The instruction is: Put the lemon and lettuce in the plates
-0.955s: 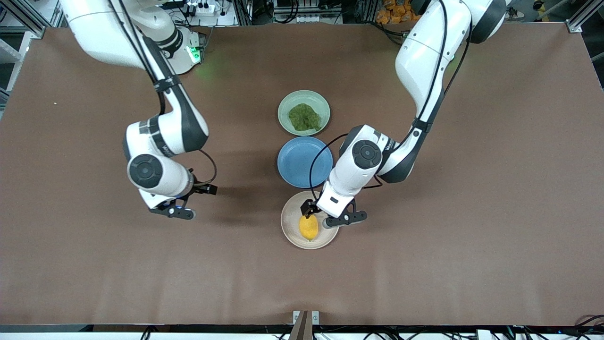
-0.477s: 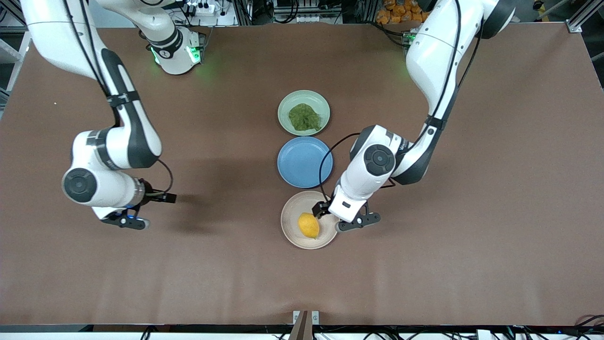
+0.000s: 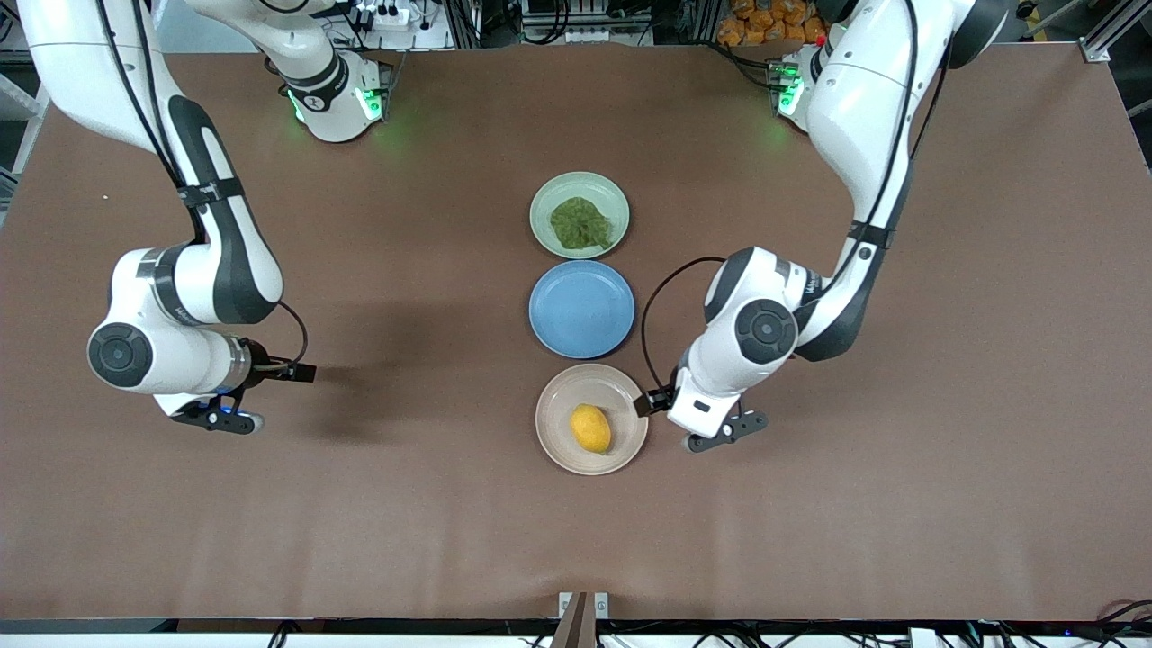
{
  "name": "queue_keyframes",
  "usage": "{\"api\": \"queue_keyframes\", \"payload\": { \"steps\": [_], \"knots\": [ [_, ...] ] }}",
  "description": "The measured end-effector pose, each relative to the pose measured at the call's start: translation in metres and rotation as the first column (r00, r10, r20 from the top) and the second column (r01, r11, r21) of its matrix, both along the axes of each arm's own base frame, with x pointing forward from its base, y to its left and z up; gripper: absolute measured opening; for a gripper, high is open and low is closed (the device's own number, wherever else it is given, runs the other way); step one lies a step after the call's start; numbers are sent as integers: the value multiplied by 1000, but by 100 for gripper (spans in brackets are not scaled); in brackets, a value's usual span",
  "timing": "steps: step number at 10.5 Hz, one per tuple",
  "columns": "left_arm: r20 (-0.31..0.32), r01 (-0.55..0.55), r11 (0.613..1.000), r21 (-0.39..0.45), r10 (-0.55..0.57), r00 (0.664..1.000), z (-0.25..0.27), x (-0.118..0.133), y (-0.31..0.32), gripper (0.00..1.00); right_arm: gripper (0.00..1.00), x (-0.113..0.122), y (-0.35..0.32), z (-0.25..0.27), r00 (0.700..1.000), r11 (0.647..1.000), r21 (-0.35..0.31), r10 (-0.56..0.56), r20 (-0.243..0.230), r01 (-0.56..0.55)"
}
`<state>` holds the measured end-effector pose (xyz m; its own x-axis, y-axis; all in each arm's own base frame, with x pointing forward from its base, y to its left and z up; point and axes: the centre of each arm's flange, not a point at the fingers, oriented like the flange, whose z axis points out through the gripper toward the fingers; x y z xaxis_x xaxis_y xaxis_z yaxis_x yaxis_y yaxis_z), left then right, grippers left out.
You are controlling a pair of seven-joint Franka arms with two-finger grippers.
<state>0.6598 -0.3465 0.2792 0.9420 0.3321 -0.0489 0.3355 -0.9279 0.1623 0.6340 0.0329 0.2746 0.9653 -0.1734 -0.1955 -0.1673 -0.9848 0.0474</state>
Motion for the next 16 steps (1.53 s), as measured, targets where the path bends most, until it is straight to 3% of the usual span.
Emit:
{"api": "queue_keyframes", "payload": {
  "steps": [3,7,16],
  "knots": [
    [-30,59,998,18,-59,998,10,11,38,100,100,-45,4,-6,1000,1000,9,26,9,-26],
    [-84,111,993,33,-108,991,-1,26,105,100,100,-93,3,34,997,997,19,73,29,-73],
    [-168,197,979,59,-185,968,19,38,211,100,100,-108,-22,111,991,998,19,63,117,-66]
  ]
}}
